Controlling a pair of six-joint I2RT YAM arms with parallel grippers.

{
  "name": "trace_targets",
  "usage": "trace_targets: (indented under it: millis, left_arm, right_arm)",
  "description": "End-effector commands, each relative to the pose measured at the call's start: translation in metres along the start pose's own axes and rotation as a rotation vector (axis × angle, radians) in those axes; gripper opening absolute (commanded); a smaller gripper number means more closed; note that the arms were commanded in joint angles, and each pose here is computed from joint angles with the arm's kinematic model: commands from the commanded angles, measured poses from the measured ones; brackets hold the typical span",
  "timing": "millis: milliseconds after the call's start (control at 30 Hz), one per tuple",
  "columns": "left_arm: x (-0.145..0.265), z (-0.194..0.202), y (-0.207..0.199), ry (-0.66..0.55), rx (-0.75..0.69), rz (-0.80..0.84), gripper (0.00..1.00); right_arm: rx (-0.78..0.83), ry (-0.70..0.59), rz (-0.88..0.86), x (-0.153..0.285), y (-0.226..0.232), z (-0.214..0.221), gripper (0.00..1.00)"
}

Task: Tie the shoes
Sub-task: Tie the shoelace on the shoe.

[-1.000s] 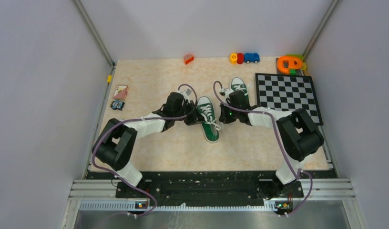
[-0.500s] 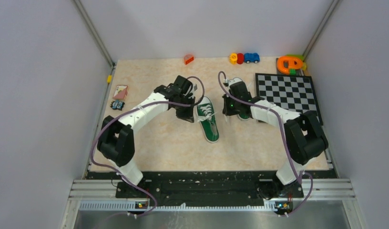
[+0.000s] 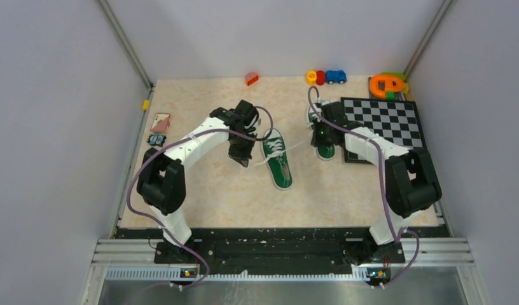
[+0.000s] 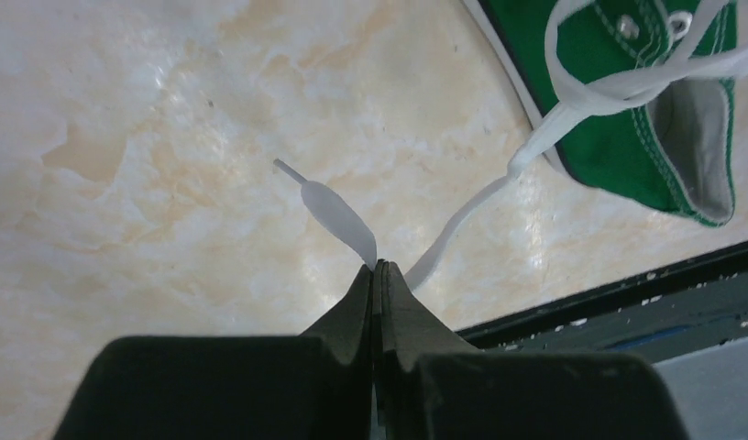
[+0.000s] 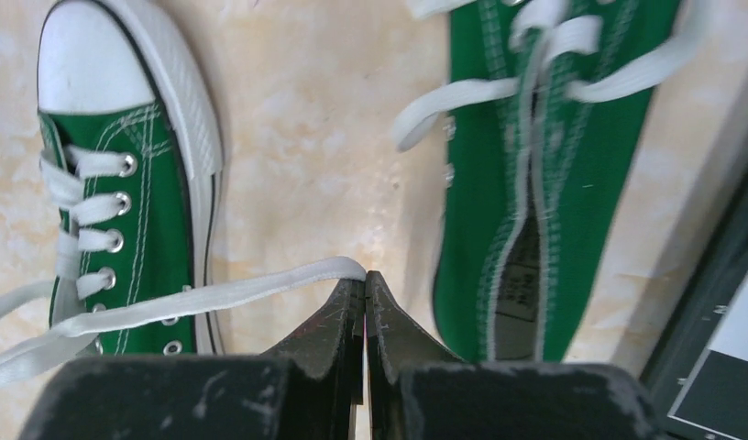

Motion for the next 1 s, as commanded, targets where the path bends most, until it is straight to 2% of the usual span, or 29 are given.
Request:
trace_targets:
  millis: [0, 167, 233, 433, 533, 600, 733, 833, 967]
  left_arm:
    - [0.021, -0.035, -0.008, -0.175, 0.027, 0.125, 0.0]
    - [0.039, -0.06, -0.015, -0.31, 0.06, 0.299, 0.0]
    - [0.049, -0.065, -0.006, -0.35, 0.095, 0.311, 0.0]
    - [0.053, -0.061, 0.054, -0.445, 0.334, 0.416, 0.0]
    - [0.047, -0.054, 0.083, -0.517, 0.42, 0.393, 0.0]
    - [0.035, -0.046, 0.093, -0.514, 0.457, 0.381, 0.0]
    - [0.01, -0.034, 0.084, -0.439, 0.48, 0.471, 0.0]
    - [-0.004, -0.032, 0.089, -0.437, 0.517, 0.494, 0.0]
    - [-0.003, -0.037, 0.108, -0.485, 0.59, 0.506, 0.0]
  right_arm:
    - [-0.058, -0.141, 0.061, 0.033, -0.021, -0.049, 0.0]
    - [-0.097, -0.179, 0.125, 0.051, -0.044, -0.065, 0.0]
    - [-0.127, -0.171, 0.176, 0.056, -0.057, -0.063, 0.0]
    - [-0.226, -0.146, 0.254, 0.06, -0.082, -0.034, 0.0]
    - [-0.256, -0.125, 0.292, 0.061, -0.088, -0.014, 0.0]
    - [-0.277, -0.095, 0.32, 0.061, -0.09, -0.001, 0.0]
    - [-0.318, -0.081, 0.421, 0.071, -0.102, 0.023, 0.0]
    - [-0.378, -0.111, 0.54, 0.088, -0.12, 0.034, 0.0]
    - [-0.415, -0.183, 0.583, 0.112, -0.131, 0.033, 0.0]
Point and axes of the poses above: each gripper's point midway between its finger pads, its own x axis back along the fingers, its own y axis along the line the jaws close on, z = x × y, the point moved 2 cm from there along x, back along the fingers, and after that the axes turned 10 degrees about x, right-handed, at the moved point
